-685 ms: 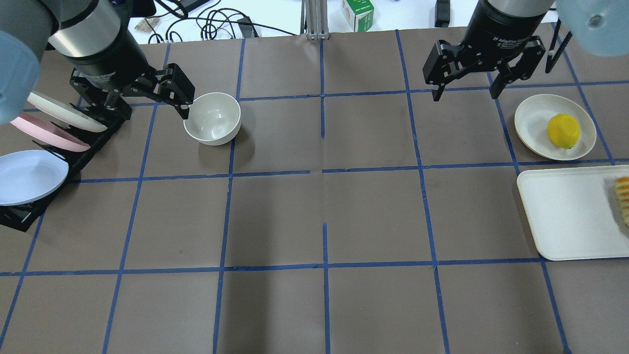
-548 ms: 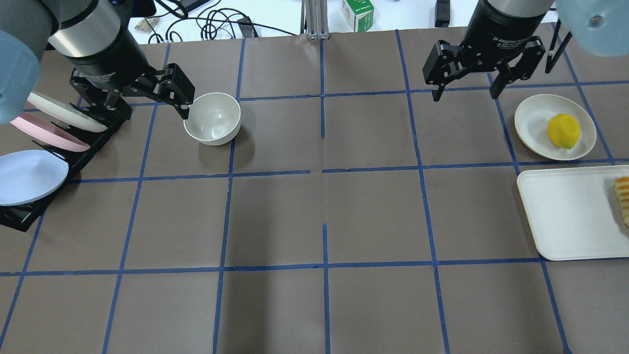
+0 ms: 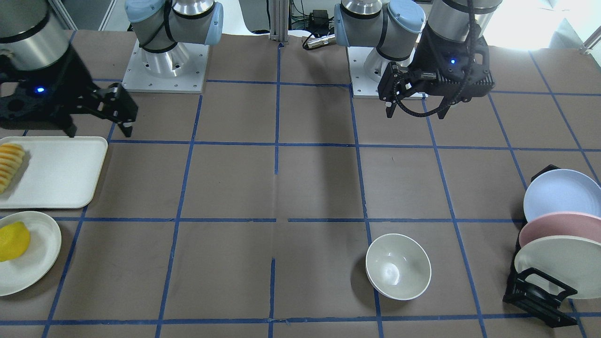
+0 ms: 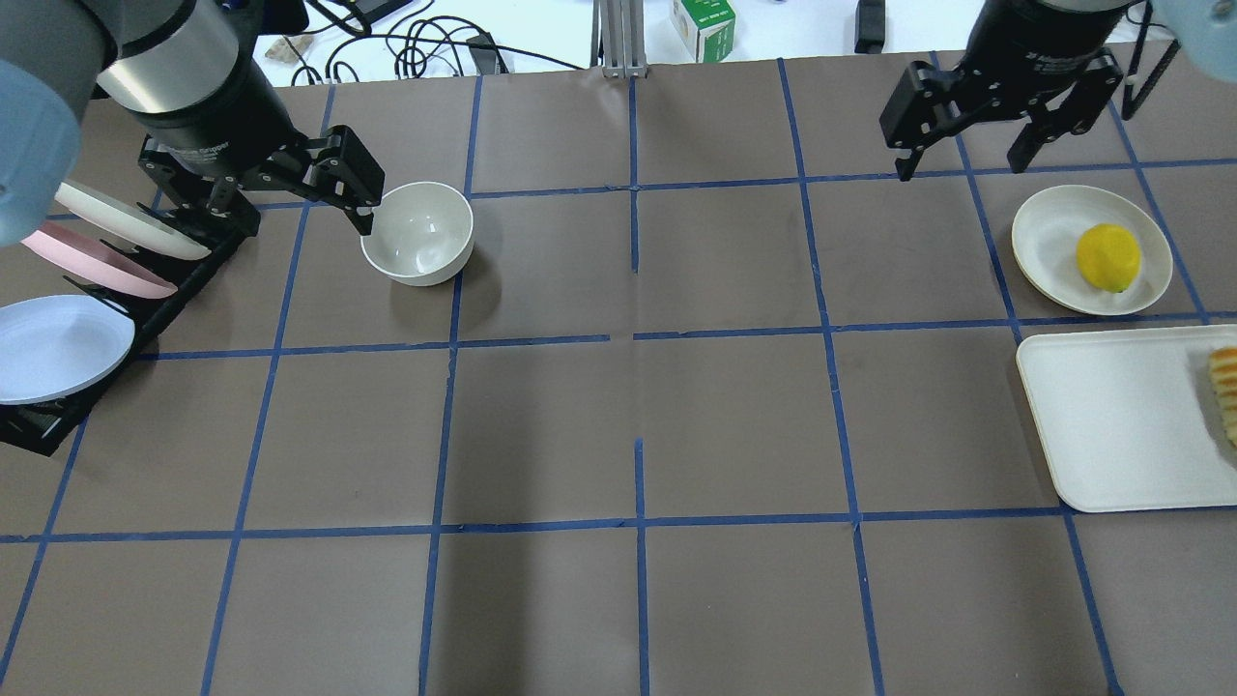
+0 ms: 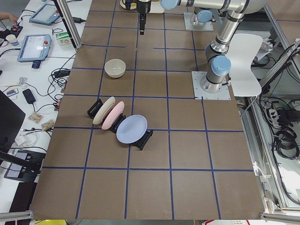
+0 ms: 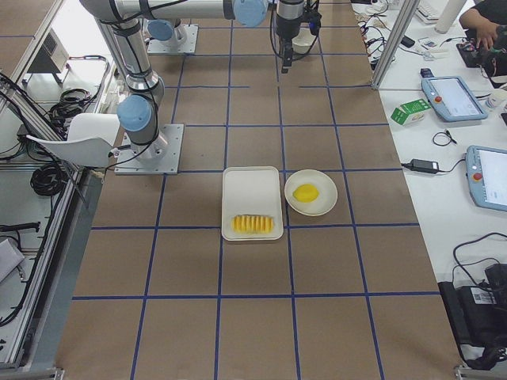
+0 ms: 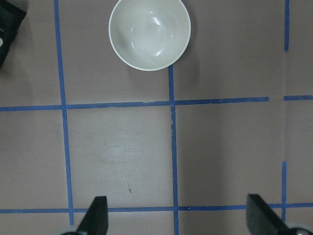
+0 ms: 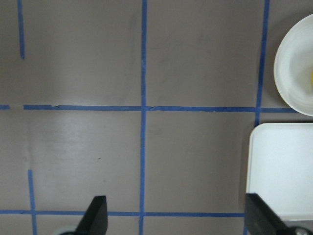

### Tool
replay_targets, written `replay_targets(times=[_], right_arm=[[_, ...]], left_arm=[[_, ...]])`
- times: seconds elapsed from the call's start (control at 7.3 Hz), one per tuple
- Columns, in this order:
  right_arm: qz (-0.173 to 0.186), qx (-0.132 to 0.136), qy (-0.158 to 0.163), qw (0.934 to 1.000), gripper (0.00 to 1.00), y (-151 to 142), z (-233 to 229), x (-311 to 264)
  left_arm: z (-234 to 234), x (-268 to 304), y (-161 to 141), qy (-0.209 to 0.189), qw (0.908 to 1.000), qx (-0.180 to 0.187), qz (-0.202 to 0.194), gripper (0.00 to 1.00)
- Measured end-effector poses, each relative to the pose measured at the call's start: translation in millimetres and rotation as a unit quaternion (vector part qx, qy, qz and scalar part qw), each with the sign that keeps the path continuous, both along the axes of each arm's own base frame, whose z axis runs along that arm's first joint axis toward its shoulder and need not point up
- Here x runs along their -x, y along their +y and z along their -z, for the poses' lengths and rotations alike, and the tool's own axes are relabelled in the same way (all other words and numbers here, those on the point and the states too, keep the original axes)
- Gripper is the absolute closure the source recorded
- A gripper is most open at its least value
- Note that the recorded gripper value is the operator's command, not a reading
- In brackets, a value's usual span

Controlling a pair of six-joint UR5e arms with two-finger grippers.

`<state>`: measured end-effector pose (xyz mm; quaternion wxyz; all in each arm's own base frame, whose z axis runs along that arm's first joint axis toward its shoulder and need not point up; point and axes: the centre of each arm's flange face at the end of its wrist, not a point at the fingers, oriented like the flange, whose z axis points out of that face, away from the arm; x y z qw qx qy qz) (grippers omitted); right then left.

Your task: Place bowl and put lemon in it

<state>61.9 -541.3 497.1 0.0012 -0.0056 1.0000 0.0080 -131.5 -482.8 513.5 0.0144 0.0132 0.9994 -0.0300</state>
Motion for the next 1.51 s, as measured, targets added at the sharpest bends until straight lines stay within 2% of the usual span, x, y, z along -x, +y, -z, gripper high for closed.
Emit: replay_targets(times=[0.14,0.41,0.55,0.82,1.1,1.23,1.51], right_arm=[[0.006,-0.008,-0.002,0.9999,0.0,-18,18,51],[-0.007,-0.012,0.007,0.9999,0.0,-52,70,138],[-0.015,-0.022,0.016,0.9995,0.0,-69,107,177],[-0.038,-0.023,0.022,0.9987,0.0,-99,194,250],[-0.062,-0.027,0.015,0.9976,0.01,-109,261,291],[-0.072,-0.033,0.008,0.9968,0.11,-108,281,297],[-0.091,-0.044,0.001,0.9949,0.47,-106,304,299]], left_arm=[[3,-1,-1,0.0,1.0,-0.004,-0.001,0.0],[19,-12,-15,0.006,0.9995,-0.027,-0.013,0.0],[40,-24,-36,0.012,0.9989,-0.039,-0.024,0.0],[105,-62,-103,0.03,0.9979,-0.04,-0.04,0.0],[174,-105,-161,0.049,0.998,-0.037,-0.019,0.0],[205,-119,-179,0.055,0.9978,-0.038,0.005,0.0],[256,-127,-196,0.067,0.9965,-0.043,0.025,0.0]])
